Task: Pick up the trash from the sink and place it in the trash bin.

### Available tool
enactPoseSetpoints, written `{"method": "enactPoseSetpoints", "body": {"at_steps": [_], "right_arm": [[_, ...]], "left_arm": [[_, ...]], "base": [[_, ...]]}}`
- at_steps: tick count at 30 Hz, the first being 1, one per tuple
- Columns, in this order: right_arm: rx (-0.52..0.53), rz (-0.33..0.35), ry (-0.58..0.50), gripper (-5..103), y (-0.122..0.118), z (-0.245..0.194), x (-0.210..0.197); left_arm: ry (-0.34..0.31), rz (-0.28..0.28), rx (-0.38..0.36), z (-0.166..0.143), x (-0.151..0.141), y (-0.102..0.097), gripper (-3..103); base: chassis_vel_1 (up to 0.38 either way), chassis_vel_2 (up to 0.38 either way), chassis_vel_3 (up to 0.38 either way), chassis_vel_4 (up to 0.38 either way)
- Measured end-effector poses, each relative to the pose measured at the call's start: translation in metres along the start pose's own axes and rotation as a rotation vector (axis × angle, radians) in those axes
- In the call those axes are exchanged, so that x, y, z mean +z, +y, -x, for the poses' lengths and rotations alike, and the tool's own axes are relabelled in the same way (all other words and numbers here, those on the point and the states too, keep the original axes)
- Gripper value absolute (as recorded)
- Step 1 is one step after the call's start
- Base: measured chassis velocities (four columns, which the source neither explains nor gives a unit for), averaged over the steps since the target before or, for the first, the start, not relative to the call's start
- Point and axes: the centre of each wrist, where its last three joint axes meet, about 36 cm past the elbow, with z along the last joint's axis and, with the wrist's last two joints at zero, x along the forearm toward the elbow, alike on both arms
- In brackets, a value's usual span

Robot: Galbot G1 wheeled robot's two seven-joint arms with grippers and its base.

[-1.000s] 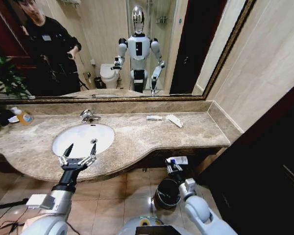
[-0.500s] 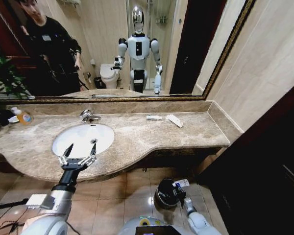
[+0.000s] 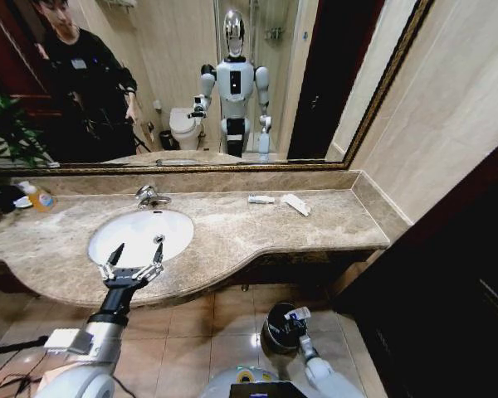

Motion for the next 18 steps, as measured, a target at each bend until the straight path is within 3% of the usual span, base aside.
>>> {"method": "enactPoseSetpoints", "body": {"at_steps": [2,8,9,11,13,16,18], "right_arm": [[-0.002,-0.001,0.001,19,0.0018,0.0001,0.0001],[-0.003,0.0,-0.001,45,0.0067,0.0001,-0.0002],[-0.003,0.0,-0.001,45,0.0067,0.0001,-0.0002],[-0.002,0.0,0.001,56,0.007,-0.0005,0.0006],[-0.002,0.0,0.003,56,0.0071,-0.001,0.0016],[0.001,0.001,0.007,73,0.0076,-0.0026,0.0052],[0.002,0.002,0.005,78,0.0078,-0.0029,0.0055]], "left_arm": [[0.0,0.0,0.0,0.0,0.0,0.0,100],[0.0,0.0,0.0,0.0,0.0,0.0,100],[0.0,0.0,0.0,0.0,0.0,0.0,100],[0.0,0.0,0.0,0.0,0.0,0.0,100],[0.0,0.0,0.0,0.0,0.0,0.0,100],[0.0,0.0,0.0,0.0,0.0,0.0,100],[0.0,0.0,0.0,0.0,0.0,0.0,100]], "base": [[0.0,0.0,0.0,0.0],[0.0,0.0,0.0,0.0],[0.0,0.0,0.0,0.0],[0.0,0.0,0.0,0.0],[0.0,0.0,0.0,0.0],[0.0,0.0,0.0,0.0],[0.0,0.0,0.0,0.0]]}}
